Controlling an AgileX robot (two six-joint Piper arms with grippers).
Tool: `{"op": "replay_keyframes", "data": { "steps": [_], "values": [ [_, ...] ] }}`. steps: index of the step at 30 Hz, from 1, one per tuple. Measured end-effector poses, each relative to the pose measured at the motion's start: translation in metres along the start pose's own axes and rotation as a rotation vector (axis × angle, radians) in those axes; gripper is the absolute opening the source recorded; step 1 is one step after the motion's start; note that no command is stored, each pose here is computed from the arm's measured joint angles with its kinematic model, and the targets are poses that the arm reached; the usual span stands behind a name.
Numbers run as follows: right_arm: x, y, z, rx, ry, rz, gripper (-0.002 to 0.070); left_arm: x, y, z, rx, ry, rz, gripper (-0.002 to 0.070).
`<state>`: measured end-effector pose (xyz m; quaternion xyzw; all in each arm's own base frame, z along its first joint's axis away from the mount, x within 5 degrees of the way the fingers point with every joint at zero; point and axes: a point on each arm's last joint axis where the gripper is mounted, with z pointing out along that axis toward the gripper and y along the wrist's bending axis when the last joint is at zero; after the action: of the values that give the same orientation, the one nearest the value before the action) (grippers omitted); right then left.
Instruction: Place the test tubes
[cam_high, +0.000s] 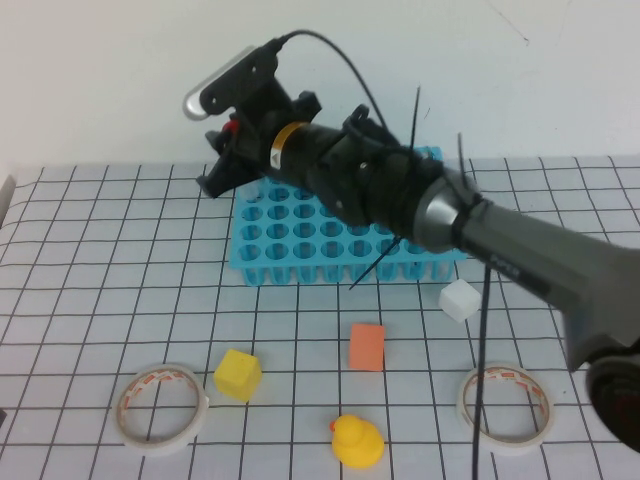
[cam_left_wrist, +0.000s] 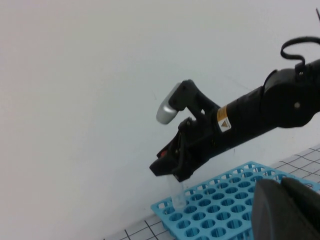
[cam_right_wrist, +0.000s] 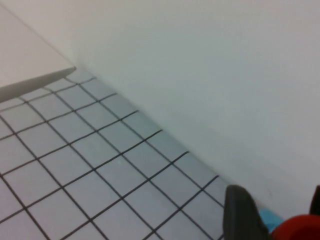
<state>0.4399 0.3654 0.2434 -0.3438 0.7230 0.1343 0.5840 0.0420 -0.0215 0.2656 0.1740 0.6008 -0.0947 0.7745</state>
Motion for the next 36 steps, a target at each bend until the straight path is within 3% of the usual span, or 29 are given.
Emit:
{"op": "replay_keyframes", "data": {
  "steps": [13,36],
  "values": [
    [0.033,0.012,0.022,-0.019,0.007,-0.051,0.0265,0.000,0.000,0.000,0.000,0.000,0.003,-0.0001],
    [0.038,0.002,0.023,-0.005,0.029,0.030,0.0265,0.000,0.000,0.000,0.000,0.000,0.003,-0.0001]
  ]
}}
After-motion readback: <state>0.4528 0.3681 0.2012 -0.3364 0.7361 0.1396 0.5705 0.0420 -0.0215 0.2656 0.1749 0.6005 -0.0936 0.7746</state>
